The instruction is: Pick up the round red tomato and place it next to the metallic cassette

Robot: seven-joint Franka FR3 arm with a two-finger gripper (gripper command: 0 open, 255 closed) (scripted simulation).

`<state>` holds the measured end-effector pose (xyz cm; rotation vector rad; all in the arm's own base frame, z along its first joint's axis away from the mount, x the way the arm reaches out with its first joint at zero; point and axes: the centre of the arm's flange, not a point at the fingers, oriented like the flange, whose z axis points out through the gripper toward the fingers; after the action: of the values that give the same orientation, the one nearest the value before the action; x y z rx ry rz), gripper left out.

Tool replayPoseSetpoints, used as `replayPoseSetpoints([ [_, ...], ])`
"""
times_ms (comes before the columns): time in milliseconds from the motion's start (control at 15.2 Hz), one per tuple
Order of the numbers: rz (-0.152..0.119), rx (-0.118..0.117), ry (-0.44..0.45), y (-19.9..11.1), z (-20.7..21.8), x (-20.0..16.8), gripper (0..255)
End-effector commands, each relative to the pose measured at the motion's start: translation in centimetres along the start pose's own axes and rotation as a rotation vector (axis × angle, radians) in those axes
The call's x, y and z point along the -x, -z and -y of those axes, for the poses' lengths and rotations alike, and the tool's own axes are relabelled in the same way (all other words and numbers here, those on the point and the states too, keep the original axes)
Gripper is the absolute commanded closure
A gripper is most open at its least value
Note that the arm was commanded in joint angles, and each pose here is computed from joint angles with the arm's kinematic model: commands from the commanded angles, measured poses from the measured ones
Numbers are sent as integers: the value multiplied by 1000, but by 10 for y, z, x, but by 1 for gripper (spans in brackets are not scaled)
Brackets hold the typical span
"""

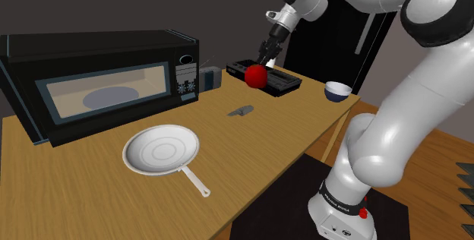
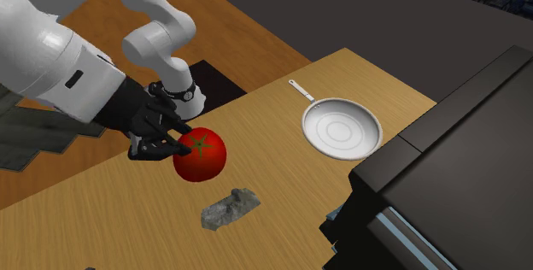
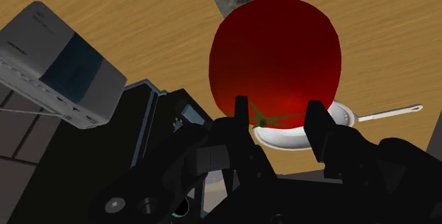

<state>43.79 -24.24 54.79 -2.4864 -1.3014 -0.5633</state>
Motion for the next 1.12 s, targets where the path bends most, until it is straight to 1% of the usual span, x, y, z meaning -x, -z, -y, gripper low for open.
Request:
replayPoseSetpoints([
  [0, 0, 0, 2, 13, -9, 23, 255],
  [1056, 0, 0, 2, 110, -74, 199, 255],
])
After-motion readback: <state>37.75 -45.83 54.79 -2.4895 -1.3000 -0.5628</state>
